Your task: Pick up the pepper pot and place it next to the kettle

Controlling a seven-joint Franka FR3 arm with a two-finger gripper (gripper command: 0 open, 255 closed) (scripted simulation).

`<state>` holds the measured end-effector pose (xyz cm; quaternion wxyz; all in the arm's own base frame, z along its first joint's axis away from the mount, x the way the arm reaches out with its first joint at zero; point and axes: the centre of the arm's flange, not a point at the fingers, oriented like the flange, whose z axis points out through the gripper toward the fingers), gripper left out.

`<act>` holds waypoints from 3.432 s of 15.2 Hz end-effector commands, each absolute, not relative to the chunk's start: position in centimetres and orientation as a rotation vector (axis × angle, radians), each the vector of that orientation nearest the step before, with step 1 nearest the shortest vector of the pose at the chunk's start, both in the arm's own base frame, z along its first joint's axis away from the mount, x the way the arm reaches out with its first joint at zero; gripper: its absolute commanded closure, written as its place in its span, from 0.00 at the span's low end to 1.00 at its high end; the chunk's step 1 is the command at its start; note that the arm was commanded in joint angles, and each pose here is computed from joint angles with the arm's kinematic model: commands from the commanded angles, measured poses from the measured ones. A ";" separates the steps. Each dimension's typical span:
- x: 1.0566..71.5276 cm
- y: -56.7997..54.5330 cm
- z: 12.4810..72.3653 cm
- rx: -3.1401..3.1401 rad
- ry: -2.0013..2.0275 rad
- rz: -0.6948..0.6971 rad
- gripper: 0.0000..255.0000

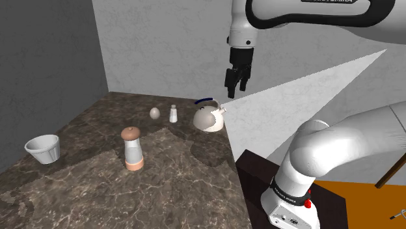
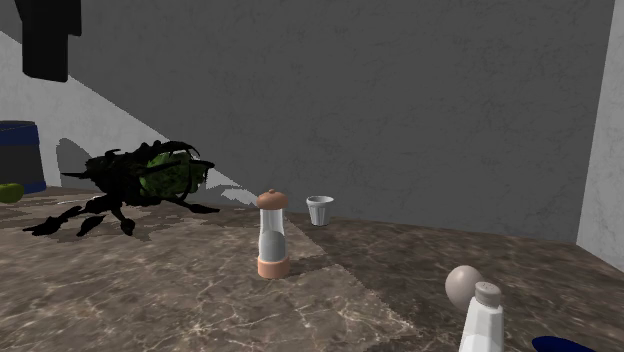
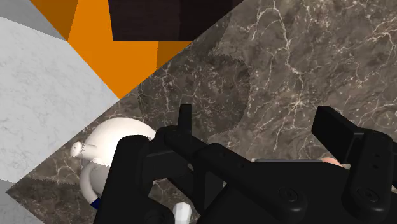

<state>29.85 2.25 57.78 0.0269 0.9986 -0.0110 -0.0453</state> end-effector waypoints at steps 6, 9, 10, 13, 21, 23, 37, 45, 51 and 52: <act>33.4 6.4 55.0 3.113 -0.078 -0.120 0.00; 35.7 8.9 53.4 3.129 -0.105 -0.107 0.00; 36.4 9.7 52.9 3.135 -0.114 -0.103 0.00; 38.7 12.2 51.4 3.151 -0.141 -0.090 0.00; 45.1 18.6 47.6 3.193 -0.214 -0.056 0.00; 46.8 20.2 46.8 3.203 -0.233 -0.047 0.00; 54.3 27.3 40.7 3.245 -0.315 -0.008 0.00; 54.3 27.5 39.3 3.245 -0.315 -0.008 0.00; 54.3 27.5 39.4 3.245 -0.315 -0.009 1.00; 54.3 27.5 39.4 3.245 -0.315 -0.009 1.00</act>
